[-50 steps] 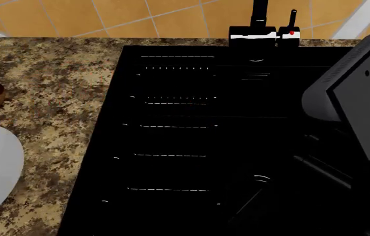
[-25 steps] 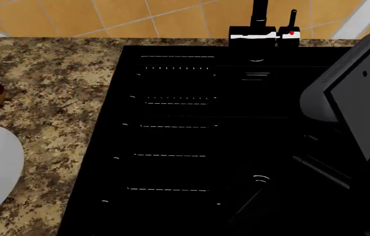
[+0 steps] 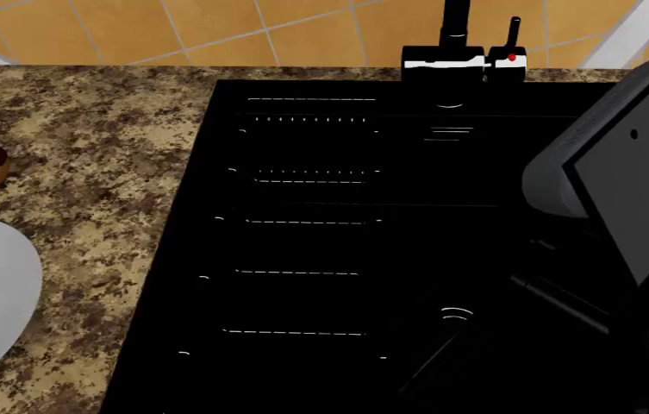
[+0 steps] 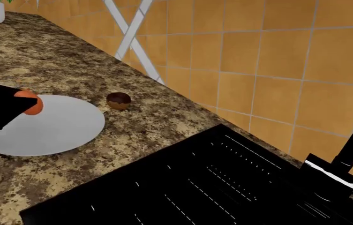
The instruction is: Pick the egg from the sink and place it on the plate located on the counter
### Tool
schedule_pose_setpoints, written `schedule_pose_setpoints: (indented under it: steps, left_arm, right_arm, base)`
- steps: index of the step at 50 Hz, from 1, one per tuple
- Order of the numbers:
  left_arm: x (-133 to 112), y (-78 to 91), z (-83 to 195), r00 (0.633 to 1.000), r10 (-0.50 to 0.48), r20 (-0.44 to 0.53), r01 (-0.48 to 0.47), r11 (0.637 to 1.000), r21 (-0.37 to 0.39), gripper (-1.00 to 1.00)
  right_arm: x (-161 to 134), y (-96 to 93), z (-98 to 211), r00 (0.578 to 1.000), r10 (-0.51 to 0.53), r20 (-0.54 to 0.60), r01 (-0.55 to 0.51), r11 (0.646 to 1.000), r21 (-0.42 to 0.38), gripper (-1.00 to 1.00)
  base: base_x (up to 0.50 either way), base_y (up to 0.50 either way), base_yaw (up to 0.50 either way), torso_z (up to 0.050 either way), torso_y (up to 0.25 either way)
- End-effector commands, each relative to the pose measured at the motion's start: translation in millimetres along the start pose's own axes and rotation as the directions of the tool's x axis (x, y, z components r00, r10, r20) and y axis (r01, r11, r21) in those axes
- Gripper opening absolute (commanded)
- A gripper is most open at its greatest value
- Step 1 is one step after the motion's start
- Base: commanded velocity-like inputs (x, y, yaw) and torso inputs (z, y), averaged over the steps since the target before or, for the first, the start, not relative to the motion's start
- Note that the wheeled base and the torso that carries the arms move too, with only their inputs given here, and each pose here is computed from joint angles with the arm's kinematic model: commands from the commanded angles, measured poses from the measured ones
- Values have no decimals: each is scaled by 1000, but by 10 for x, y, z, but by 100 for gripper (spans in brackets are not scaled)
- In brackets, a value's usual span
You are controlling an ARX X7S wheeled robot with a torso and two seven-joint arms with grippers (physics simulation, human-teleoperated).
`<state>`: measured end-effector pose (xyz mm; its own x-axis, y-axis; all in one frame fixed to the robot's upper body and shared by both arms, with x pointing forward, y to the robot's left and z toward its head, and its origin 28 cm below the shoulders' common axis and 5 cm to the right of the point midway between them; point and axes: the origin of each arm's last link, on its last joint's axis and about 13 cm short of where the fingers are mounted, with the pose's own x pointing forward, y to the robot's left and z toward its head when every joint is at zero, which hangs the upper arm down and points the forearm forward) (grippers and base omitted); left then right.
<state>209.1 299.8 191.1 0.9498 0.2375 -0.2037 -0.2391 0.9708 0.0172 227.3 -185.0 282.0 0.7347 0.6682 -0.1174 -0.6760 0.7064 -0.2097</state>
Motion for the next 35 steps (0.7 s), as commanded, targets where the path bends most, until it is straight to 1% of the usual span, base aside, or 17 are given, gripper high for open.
schedule_pose_setpoints:
  steps: [1, 6, 16, 21, 35]
  left_arm:
    - [44, -4, 84, 1000, -10, -7, 9, 999, -44, -100]
    - [178, 15, 140, 998, 24, -60, -25, 999, -25, -100]
    - [326, 31, 104, 993, 35, -114, -38, 999, -28, -100]
    - [360, 29, 32, 991, 22, -134, -28, 999, -43, -100]
    - [414, 32, -53, 985, 3, -175, -13, 998, -60, -100]
  right_arm:
    - [-14, 3, 11, 1000, 0, 4, 0, 1000, 0, 100]
    - [-26, 3, 16, 1000, 6, 6, -6, 1000, 3, 100]
    - [-43, 3, 20, 1000, 12, 6, -12, 1000, 4, 100]
    - [-46, -2, 21, 1000, 12, 7, -12, 1000, 6, 100]
    - [-35, -5, 12, 1000, 18, -4, -18, 1000, 5, 100]
  base:
    - [0, 0, 0, 0, 0]
    - [0, 0, 0, 0, 0]
    - [0, 0, 0, 0, 0]
    - [0, 0, 0, 0, 0]
    - [0, 0, 0, 0, 0]
